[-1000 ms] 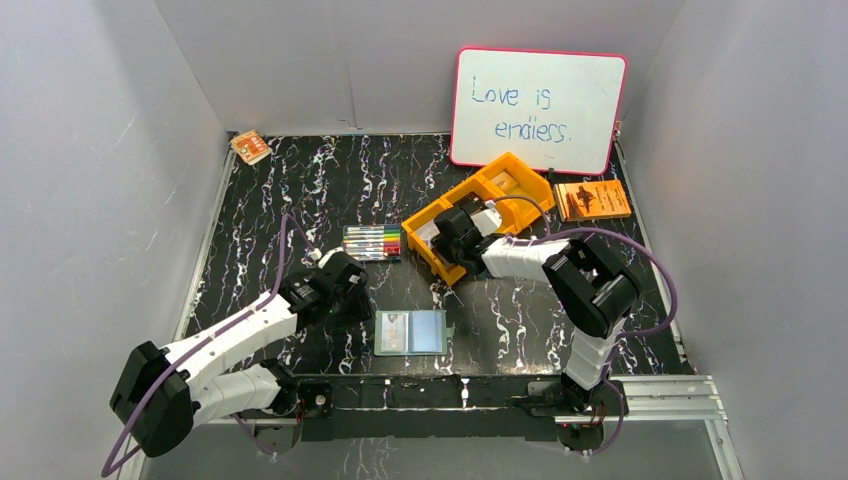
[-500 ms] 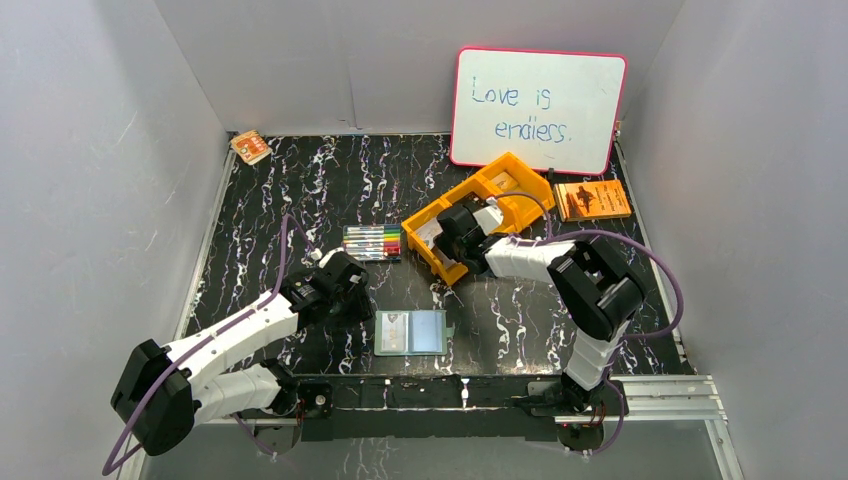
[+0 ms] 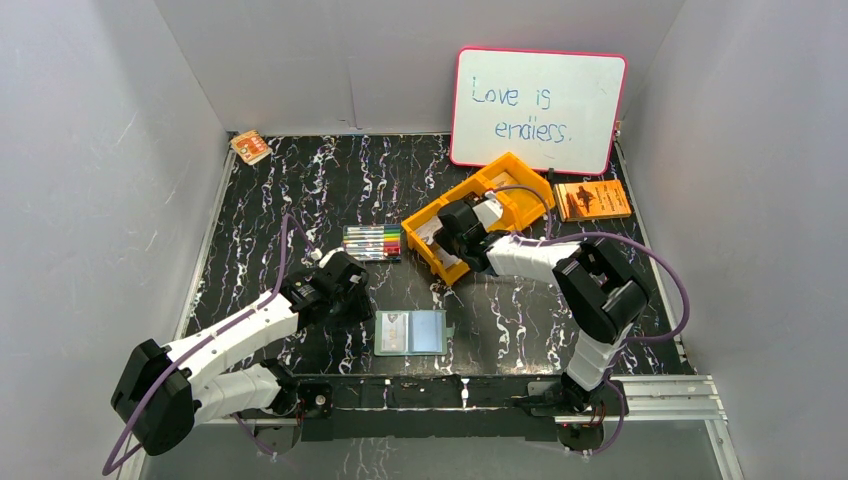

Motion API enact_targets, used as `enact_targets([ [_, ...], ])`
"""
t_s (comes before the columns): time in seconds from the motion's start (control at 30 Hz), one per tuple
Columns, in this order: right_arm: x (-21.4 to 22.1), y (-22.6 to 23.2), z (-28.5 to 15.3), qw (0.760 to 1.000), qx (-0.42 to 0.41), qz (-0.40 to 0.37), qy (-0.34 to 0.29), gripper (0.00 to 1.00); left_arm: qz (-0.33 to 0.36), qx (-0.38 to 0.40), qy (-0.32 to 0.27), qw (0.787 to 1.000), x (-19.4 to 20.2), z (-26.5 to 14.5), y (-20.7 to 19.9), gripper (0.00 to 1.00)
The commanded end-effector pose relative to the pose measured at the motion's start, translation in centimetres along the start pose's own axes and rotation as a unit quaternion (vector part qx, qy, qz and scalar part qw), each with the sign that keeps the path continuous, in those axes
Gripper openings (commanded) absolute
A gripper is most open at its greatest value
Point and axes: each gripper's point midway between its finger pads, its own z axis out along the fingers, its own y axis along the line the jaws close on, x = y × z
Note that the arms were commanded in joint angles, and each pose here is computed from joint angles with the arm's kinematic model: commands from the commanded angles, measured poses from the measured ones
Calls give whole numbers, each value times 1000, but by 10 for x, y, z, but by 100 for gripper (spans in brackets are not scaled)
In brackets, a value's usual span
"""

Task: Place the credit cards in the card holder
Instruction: Pick up the credit card from the storage box.

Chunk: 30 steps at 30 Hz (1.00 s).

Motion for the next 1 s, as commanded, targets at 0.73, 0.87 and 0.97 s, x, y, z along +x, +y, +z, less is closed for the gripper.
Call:
enact_targets([
  [0.73,-62,47,-34,996,-32,14,-83,0,-1,16,-11,1000,-7,-7,-10,45],
  [0.87,-60,48,-35,996,-35,14,-80,0,-3,19,-12,1000,-7,-8,-9,45],
  [0.97,-60,47,-34,996,-35,13,-79,0,-5,22,-12,1000,-6,-9,-9,45],
])
